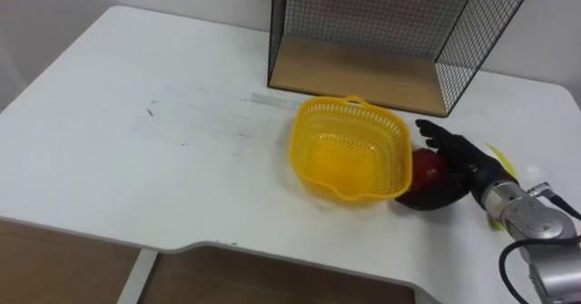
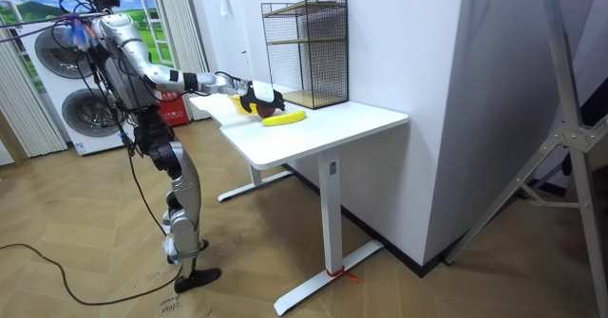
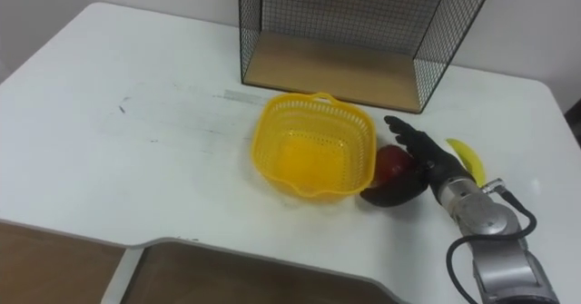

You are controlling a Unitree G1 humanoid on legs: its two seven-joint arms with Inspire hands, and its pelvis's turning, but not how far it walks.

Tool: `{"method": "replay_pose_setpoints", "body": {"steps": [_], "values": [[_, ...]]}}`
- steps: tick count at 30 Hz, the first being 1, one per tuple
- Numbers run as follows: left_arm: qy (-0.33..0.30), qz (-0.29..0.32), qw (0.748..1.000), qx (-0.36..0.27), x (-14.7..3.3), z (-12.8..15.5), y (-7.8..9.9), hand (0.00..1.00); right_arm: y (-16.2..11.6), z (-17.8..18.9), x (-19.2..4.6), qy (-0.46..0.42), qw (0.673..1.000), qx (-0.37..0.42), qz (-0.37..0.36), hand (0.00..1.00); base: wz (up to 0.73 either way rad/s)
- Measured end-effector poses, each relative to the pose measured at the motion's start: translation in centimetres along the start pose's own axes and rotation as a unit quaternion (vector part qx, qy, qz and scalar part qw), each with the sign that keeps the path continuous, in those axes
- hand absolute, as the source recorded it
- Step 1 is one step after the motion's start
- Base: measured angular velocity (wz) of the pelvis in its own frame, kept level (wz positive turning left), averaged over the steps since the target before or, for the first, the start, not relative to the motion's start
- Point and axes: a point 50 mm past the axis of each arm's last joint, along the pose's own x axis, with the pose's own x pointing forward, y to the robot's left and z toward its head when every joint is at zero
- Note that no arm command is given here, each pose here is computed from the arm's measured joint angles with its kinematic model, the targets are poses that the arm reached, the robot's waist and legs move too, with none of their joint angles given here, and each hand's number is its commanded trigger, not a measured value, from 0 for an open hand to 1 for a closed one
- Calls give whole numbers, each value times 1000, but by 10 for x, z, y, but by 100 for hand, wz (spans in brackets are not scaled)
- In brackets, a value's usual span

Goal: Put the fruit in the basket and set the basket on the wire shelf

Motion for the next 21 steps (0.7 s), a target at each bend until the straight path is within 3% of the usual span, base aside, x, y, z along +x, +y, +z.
{"method": "replay_pose_setpoints", "body": {"steps": [21], "values": [[23, -1, 1000, -6, 0, -7, -1, 0, 3, -21, -1, 42, 999, 13, 10, 0, 1]]}}
